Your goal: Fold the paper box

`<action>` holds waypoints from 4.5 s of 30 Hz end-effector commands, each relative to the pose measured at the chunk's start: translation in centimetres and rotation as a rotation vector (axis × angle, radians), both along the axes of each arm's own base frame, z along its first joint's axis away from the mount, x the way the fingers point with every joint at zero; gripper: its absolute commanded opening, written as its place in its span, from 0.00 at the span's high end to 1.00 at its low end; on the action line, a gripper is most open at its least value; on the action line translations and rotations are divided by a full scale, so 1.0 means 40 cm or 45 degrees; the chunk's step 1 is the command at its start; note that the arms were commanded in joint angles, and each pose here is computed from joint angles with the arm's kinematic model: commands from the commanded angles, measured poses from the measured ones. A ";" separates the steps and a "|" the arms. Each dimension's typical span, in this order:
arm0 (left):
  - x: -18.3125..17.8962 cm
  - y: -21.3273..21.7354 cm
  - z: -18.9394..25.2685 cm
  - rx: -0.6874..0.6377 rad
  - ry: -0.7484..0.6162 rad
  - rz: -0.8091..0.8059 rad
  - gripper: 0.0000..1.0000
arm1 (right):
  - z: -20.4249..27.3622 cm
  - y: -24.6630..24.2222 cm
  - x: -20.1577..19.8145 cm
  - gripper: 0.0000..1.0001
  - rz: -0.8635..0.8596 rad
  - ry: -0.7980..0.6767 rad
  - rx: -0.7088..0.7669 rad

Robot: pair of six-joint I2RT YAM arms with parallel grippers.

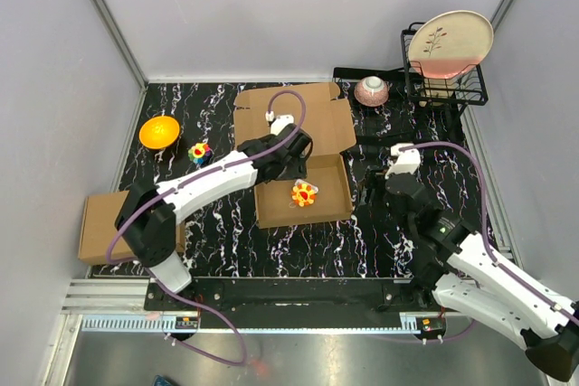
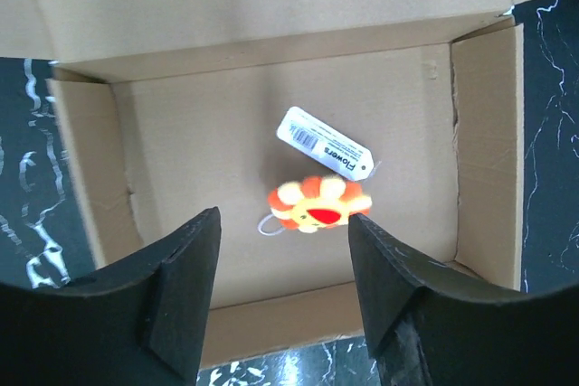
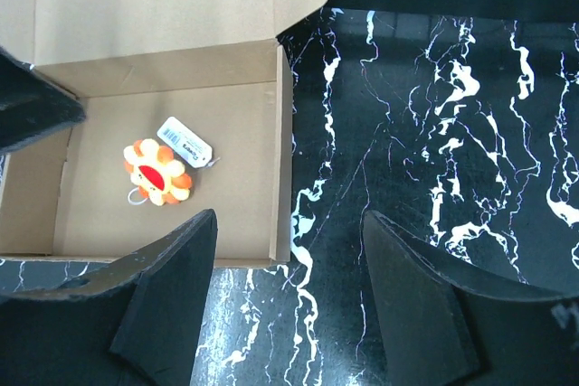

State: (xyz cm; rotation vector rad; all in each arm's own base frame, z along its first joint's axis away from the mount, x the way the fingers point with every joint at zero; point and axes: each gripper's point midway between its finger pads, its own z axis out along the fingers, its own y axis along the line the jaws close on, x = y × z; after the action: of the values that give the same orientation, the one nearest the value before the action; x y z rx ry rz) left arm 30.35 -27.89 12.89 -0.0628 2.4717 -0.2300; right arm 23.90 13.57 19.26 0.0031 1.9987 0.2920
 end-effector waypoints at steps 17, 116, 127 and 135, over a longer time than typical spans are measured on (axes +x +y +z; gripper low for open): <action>-0.081 0.285 0.067 -0.140 -0.263 0.304 0.43 | -0.211 0.113 0.152 0.34 -0.049 0.176 -0.252; 0.041 0.483 0.216 -0.402 -0.443 0.346 0.24 | 0.029 0.054 0.588 0.37 0.254 -0.057 0.588; 0.052 0.487 0.186 -0.398 -0.405 0.352 0.25 | -0.090 0.043 0.616 0.36 0.221 0.057 0.514; 0.055 0.488 0.167 -0.392 -0.387 0.357 0.25 | -0.157 0.050 0.620 0.39 0.217 0.121 0.523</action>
State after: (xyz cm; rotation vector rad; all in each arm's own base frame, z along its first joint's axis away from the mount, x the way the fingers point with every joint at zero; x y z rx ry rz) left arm 31.76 -8.12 18.92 -0.4915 2.1148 -0.4331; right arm 47.78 15.31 12.40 0.1381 2.0335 0.8102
